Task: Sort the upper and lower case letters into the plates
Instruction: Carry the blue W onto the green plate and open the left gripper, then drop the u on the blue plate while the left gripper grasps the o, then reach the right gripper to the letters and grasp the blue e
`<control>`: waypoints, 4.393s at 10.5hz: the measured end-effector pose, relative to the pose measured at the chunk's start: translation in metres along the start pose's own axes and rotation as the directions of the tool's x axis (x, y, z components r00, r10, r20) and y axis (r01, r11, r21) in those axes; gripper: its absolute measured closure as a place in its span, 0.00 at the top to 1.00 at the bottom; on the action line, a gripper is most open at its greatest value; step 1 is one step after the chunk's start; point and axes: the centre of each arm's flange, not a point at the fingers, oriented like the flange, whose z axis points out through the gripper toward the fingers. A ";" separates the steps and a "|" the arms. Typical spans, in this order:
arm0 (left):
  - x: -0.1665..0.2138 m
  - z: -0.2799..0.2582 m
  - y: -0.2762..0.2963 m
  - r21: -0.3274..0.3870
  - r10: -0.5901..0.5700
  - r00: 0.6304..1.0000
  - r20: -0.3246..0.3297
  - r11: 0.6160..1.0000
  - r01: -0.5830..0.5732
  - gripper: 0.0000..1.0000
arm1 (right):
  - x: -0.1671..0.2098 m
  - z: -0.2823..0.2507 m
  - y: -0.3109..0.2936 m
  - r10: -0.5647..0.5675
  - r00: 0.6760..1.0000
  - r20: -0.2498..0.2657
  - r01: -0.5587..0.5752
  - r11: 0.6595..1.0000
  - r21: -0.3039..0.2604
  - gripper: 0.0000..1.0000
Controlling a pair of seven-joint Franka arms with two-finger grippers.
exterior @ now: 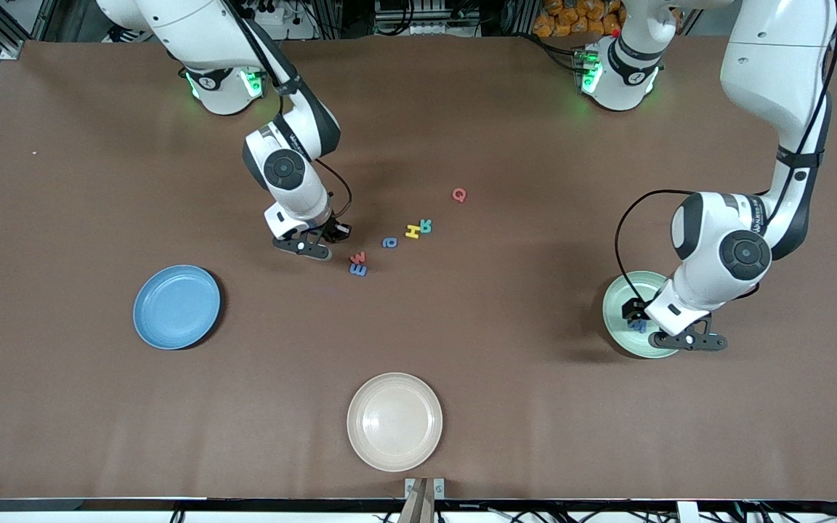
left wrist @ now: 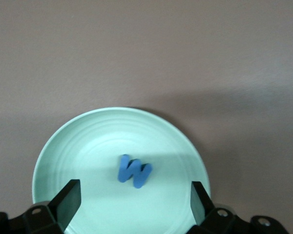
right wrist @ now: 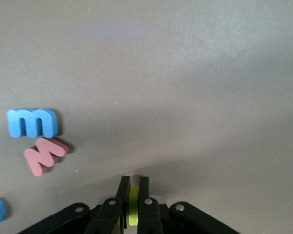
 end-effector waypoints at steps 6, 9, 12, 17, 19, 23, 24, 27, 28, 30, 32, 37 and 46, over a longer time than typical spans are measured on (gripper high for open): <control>-0.042 -0.039 0.208 -0.061 -0.120 0.992 0.029 0.991 0.122 1.00 | 0.121 -0.071 0.105 -0.017 0.987 -0.163 0.008 0.999 -0.053 0.10; -0.100 -0.043 0.304 -0.082 -0.127 0.984 0.125 0.987 0.138 1.00 | 0.171 -0.086 0.178 -0.132 0.973 -0.190 0.097 0.978 -0.183 0.10; -0.161 -0.038 0.368 -0.072 -0.115 0.977 0.179 0.989 0.130 1.00 | 0.205 -0.076 0.245 -0.191 0.960 -0.203 0.130 0.951 -0.279 0.10; -0.239 -0.003 0.399 0.011 -0.065 0.966 0.249 0.998 0.064 1.00 | 0.210 -0.060 0.232 -0.181 0.956 -0.230 0.118 0.958 -0.261 0.65; -0.259 0.009 0.400 0.049 -0.110 0.958 0.266 0.994 0.100 1.00 | 0.196 -0.061 0.187 -0.162 0.953 -0.255 0.100 0.966 -0.238 0.92; -0.278 0.033 0.389 0.005 -0.169 0.959 0.228 0.985 0.173 1.00 | 0.141 -0.047 0.082 -0.062 0.972 -0.224 0.039 0.993 -0.109 1.00; -0.281 0.036 0.387 -0.008 -0.172 0.960 0.220 0.984 0.178 1.00 | 0.129 -0.045 0.061 -0.048 0.977 -0.209 0.031 0.996 -0.080 1.00; -0.283 0.038 0.387 -0.014 -0.168 0.962 0.215 0.984 0.176 0.99 | 0.108 -0.031 0.023 0.050 0.982 -0.185 -0.057 0.998 -0.035 1.00; -0.284 0.039 0.386 -0.012 -0.164 0.963 0.215 0.985 0.171 0.97 | 0.102 -0.024 0.009 0.089 0.979 -0.185 -0.096 0.995 -0.028 1.00; -0.286 0.042 0.386 -0.005 -0.146 0.967 0.209 0.989 0.150 0.93 | 0.093 -0.013 -0.015 0.125 0.977 -0.171 -0.133 0.991 -0.032 1.00; -0.287 0.043 0.386 -0.004 -0.140 0.968 0.207 0.990 0.144 0.89 | 0.080 -0.008 -0.038 0.125 0.982 -0.143 -0.130 0.991 -0.021 1.00; -0.288 0.045 0.389 -0.009 -0.136 0.969 0.208 0.990 0.141 0.62 | 0.044 0.000 -0.078 0.132 0.989 -0.072 -0.131 0.991 0.021 1.00; -0.159 -0.018 0.283 -0.090 -0.229 0.971 0.071 0.968 0.235 0.36 | 0.043 0.022 -0.085 0.131 0.990 -0.058 -0.131 0.991 0.001 0.99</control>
